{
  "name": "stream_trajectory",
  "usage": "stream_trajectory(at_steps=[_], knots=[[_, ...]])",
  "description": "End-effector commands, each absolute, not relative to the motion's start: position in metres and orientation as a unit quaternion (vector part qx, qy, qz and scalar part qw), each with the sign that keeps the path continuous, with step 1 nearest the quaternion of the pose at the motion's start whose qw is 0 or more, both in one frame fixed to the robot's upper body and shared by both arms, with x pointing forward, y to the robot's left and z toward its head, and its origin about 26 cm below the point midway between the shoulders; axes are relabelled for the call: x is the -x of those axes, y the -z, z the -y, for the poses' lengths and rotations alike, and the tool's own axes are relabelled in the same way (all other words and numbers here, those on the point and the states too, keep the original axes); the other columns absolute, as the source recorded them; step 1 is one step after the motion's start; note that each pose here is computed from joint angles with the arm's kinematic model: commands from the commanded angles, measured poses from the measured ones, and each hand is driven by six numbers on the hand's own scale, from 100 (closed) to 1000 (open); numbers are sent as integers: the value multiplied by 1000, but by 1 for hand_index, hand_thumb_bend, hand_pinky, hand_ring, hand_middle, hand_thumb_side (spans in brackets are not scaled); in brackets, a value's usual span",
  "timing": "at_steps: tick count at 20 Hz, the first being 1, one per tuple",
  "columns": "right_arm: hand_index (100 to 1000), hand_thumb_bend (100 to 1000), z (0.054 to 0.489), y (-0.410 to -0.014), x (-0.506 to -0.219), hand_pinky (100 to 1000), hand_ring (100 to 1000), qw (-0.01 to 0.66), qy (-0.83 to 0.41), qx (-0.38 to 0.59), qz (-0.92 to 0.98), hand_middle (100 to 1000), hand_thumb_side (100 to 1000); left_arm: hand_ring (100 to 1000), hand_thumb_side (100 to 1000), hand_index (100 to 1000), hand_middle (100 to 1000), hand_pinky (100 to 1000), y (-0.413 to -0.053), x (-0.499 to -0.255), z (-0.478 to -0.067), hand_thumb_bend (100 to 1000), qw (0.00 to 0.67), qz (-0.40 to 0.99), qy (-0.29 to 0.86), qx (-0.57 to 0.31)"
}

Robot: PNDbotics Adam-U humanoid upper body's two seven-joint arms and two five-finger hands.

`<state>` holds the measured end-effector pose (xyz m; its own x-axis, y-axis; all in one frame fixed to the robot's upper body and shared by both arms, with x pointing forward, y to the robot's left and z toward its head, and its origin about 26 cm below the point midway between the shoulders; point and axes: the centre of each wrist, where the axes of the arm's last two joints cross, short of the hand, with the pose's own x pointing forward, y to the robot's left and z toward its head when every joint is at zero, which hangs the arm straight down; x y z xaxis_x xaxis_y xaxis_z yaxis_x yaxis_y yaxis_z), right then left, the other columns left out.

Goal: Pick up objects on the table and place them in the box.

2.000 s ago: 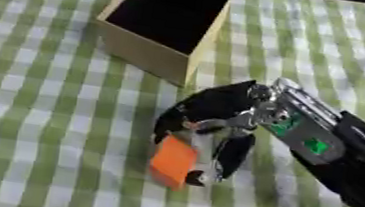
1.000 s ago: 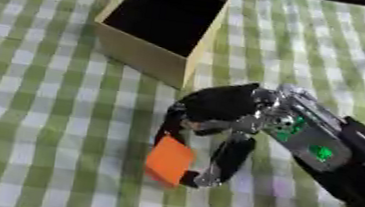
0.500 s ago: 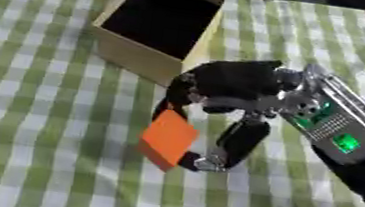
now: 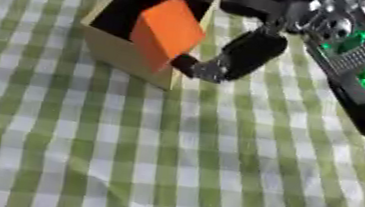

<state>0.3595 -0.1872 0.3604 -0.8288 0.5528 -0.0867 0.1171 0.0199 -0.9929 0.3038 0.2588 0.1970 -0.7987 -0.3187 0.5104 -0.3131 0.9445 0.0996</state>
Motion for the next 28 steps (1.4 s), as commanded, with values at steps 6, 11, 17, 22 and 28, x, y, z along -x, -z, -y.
stream_trajectory(at_steps=[6, 11, 17, 22, 28], knots=[[524, 118, 215, -383, -408, 759, 744, 229, -590, 302, 712, 500, 460, 609, 743, 729, 626, 722, -211, -303, -257, 516, 245, 956, 20, -162], [524, 108, 234, -381, -433, 759, 744, 273, -539, 333, 724, 502, 467, 607, 746, 728, 625, 722, -213, -304, -254, 512, 241, 958, 25, -155], [535, 115, 240, -372, -448, 757, 746, 289, -520, 351, 723, 510, 467, 606, 747, 727, 624, 722, -215, -304, -254, 508, 240, 958, 26, -153], [543, 124, 242, -364, -457, 754, 748, 301, -527, 370, 704, 514, 461, 605, 749, 727, 623, 723, -217, -304, -252, 502, 237, 959, 30, -149], [550, 135, 253, -349, -469, 752, 750, 319, -528, 401, 677, 517, 460, 605, 751, 726, 623, 723, -218, -305, -251, 500, 235, 960, 33, -148]])
